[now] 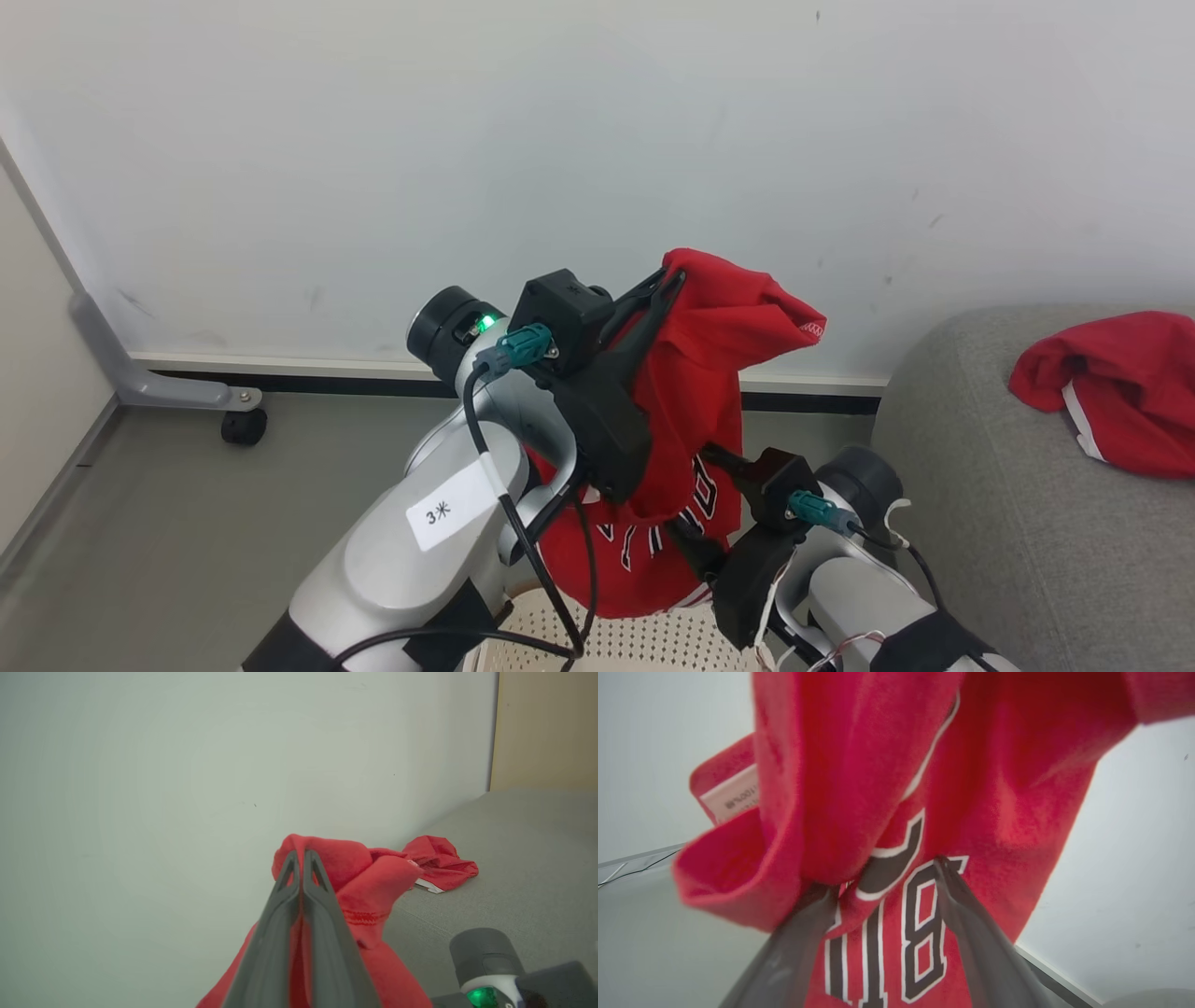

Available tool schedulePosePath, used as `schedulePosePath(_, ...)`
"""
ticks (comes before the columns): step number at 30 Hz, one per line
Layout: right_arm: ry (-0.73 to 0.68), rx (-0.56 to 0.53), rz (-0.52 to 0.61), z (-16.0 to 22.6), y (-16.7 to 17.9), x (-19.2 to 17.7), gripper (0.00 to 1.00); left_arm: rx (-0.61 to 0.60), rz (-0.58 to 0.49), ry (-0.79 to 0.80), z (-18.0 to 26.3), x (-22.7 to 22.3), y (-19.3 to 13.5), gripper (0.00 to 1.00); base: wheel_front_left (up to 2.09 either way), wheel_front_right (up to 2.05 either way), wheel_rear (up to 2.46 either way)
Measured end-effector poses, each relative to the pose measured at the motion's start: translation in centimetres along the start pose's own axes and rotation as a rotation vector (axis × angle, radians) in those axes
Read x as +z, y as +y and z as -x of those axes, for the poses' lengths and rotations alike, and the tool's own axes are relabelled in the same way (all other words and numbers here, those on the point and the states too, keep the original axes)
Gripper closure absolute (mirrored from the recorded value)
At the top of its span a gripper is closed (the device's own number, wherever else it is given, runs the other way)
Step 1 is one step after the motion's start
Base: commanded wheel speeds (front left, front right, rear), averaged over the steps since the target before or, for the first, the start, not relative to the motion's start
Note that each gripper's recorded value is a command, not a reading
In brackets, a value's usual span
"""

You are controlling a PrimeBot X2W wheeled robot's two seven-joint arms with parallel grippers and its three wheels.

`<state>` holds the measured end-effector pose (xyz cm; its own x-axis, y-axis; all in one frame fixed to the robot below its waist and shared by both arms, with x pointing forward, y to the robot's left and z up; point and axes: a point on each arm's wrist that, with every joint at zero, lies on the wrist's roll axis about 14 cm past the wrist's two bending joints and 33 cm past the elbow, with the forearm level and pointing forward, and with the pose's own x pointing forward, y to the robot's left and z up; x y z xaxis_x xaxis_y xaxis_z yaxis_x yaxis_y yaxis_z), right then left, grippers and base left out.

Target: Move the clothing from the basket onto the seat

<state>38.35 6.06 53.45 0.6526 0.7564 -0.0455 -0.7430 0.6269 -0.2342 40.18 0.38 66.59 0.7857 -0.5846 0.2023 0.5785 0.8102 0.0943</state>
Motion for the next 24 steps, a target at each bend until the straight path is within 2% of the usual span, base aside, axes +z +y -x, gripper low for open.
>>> schedulePosePath(1, -0.002, 0.000, -0.001, -0.1, -0.1, 0.1, 0.00, -0.004, 0.005, 0.001, 0.0, 0.1, -0.1, 1.00, 0.00, 0.00, 0.00)
schedulePosePath(2, -0.006, 0.003, -0.005, -0.2, -0.1, 0.3, 0.16, -0.006, 0.007, -0.001, 0.0, 0.1, -0.3, 1.00, 0.00, 0.00, 0.00)
schedulePosePath(3, -0.011, 0.008, -0.006, -0.4, 0.0, 0.5, 0.60, -0.005, 0.011, 0.002, 0.0, 0.2, -0.3, 1.00, 0.00, 0.00, 0.00)
schedulePosePath(4, -0.014, 0.014, -0.004, -0.5, 0.2, 0.7, 0.60, -0.005, 0.013, 0.002, 0.0, 0.2, -0.3, 1.00, 0.00, 0.00, 0.00)
schedulePosePath(5, -0.017, 0.019, -0.007, -0.6, 0.3, 0.8, 0.84, 0.001, 0.017, 0.003, 0.0, 0.2, -0.2, 1.00, 0.00, 0.00, 0.00)
schedulePosePath(6, -0.021, 0.022, -0.013, -0.7, 0.4, 0.9, 1.00, 0.009, 0.021, 0.006, 0.0, 0.2, 0.0, 1.00, 0.00, 0.00, 0.00)
schedulePosePath(13, -0.036, -0.007, -0.056, -0.5, -0.6, 1.2, 1.00, 0.076, 0.074, 0.037, 0.5, -1.6, 1.6, 1.00, 0.00, 0.00, 0.00)
schedulePosePath(14, -0.039, -0.019, -0.060, -0.4, -1.0, 1.3, 1.00, 0.089, 0.079, 0.048, 0.7, -2.1, 2.0, 0.68, 0.00, 0.00, 0.00)
schedulePosePath(15, -0.043, -0.031, -0.060, -0.3, -1.5, 1.5, 1.00, 0.101, 0.092, 0.061, 0.9, -2.7, 2.3, 0.51, 0.00, 0.00, 0.00)
schedulePosePath(17, -0.053, -0.063, -0.059, -0.1, -2.7, 2.0, 1.00, 0.115, 0.122, 0.089, 1.4, -4.1, 2.7, 0.00, 0.00, 0.00, 0.00)
schedulePosePath(24, -0.069, -0.187, -0.055, 2.0, -7.2, 2.6, 1.00, 0.121, 0.170, 0.130, 1.7, -7.3, 2.0, 0.00, 0.00, 0.00, 0.00)
